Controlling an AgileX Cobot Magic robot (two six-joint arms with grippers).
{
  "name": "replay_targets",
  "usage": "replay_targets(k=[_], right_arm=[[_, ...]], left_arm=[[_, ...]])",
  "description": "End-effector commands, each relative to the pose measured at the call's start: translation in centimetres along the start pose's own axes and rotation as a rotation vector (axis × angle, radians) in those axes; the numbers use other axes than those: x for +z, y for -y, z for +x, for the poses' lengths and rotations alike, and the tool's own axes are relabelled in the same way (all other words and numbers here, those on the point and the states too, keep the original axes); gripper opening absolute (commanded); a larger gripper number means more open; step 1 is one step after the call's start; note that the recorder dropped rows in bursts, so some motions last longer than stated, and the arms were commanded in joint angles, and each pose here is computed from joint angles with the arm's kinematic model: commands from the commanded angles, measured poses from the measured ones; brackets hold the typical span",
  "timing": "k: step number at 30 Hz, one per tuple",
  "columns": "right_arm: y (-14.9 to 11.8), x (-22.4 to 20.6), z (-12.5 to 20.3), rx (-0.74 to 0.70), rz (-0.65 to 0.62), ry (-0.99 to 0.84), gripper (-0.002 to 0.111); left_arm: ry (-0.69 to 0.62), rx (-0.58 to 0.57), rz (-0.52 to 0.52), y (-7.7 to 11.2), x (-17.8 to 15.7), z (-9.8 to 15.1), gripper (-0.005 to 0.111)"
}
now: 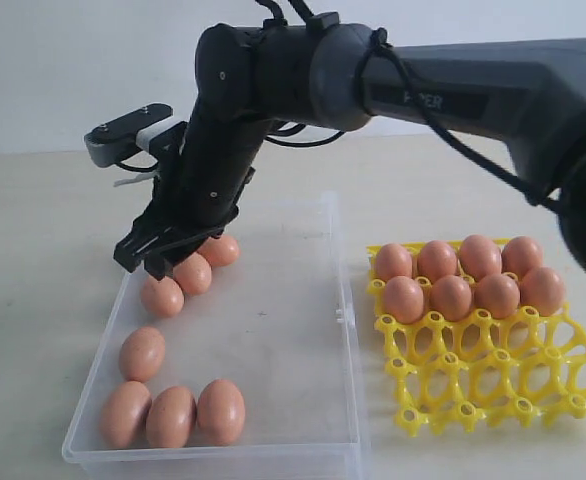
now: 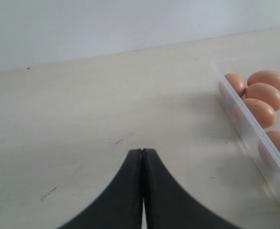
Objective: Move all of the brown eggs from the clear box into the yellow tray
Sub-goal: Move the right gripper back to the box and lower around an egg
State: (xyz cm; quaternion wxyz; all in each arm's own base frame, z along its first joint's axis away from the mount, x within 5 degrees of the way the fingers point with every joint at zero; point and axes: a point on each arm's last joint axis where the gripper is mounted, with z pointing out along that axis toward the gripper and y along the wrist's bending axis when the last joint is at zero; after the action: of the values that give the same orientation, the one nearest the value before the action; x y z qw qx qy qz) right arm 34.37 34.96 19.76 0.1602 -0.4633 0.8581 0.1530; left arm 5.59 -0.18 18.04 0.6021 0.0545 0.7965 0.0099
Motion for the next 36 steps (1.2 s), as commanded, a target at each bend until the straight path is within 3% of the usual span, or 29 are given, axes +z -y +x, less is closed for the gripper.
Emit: replay_targets(k=[1, 16, 36], right_arm=[[0.5, 0.9, -1.3, 0.009, 0.012, 0.005, 0.055], [1.2, 3.9, -2.0, 0.045, 0.008, 0.0, 0.055], [0.1, 5.3, -2.1, -0.018, 0.012, 0.016, 0.055]], left_arm=[[0.017, -0.005, 0.004, 0.0, 0.0, -0.3, 0.0], [0.017, -0.005, 0.004, 0.0, 0.0, -0.3, 0.0], [0.017, -0.005, 0.004, 0.0, 0.0, -0.3, 0.0]])
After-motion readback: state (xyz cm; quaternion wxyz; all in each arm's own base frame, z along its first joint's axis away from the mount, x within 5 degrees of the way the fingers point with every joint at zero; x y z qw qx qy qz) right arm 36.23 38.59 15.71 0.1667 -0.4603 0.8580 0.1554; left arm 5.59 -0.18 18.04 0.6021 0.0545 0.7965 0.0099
